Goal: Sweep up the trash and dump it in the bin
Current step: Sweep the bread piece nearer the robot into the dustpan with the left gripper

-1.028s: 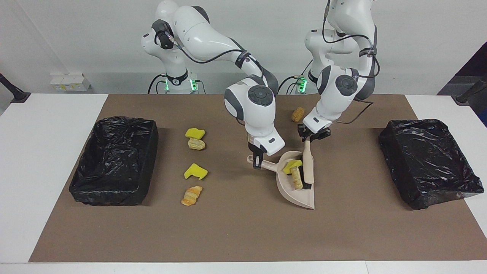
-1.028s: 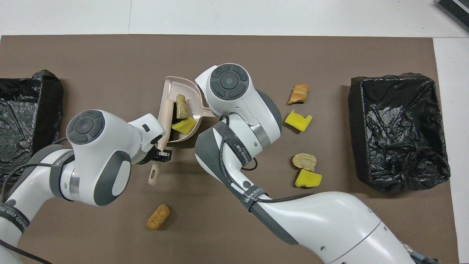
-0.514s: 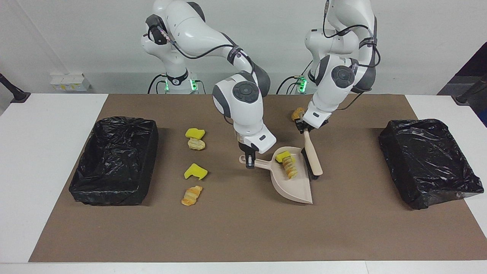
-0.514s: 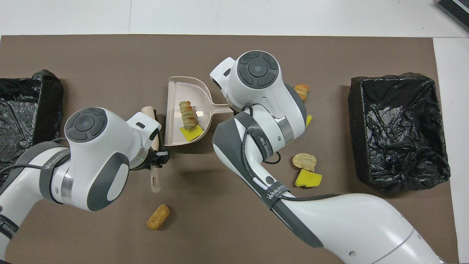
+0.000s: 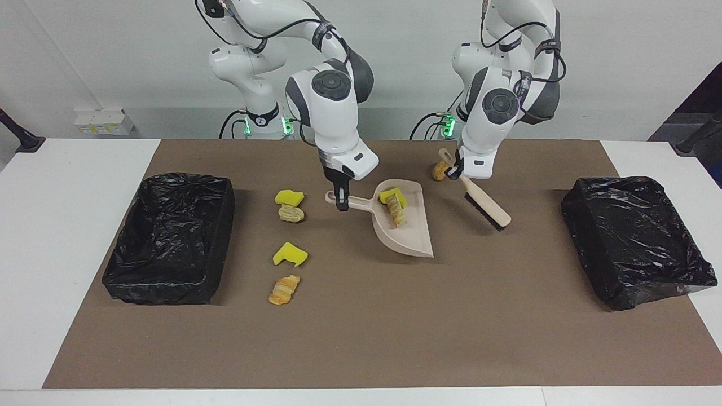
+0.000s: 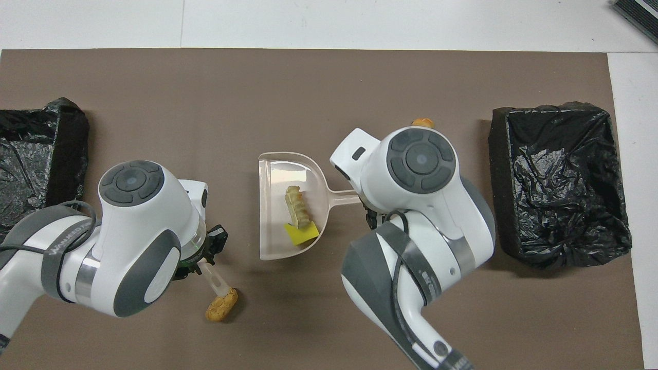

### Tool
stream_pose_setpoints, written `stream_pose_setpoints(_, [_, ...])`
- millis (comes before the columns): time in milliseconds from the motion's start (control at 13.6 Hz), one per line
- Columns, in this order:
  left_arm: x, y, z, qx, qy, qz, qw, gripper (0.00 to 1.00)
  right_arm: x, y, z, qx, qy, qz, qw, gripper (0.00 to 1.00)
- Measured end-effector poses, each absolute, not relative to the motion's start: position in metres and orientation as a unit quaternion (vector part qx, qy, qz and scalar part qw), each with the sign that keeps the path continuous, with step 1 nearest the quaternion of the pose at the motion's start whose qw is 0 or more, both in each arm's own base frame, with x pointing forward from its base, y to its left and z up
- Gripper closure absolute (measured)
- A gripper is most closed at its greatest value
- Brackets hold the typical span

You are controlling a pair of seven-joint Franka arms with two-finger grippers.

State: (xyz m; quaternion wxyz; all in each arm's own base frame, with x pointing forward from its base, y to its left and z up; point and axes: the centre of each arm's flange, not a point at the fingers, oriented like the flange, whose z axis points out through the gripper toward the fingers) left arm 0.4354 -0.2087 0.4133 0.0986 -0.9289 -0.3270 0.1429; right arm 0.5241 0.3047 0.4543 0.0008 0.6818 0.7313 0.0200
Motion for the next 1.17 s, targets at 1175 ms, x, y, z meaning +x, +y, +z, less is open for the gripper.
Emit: stream_pose_setpoints(1175, [0.253,-0.259,0.369,-0.953,-0.244,0.142,0.107,0.73,0.401,0.356,0.391,0.656,0.754,-0.014,-0.002,0.67])
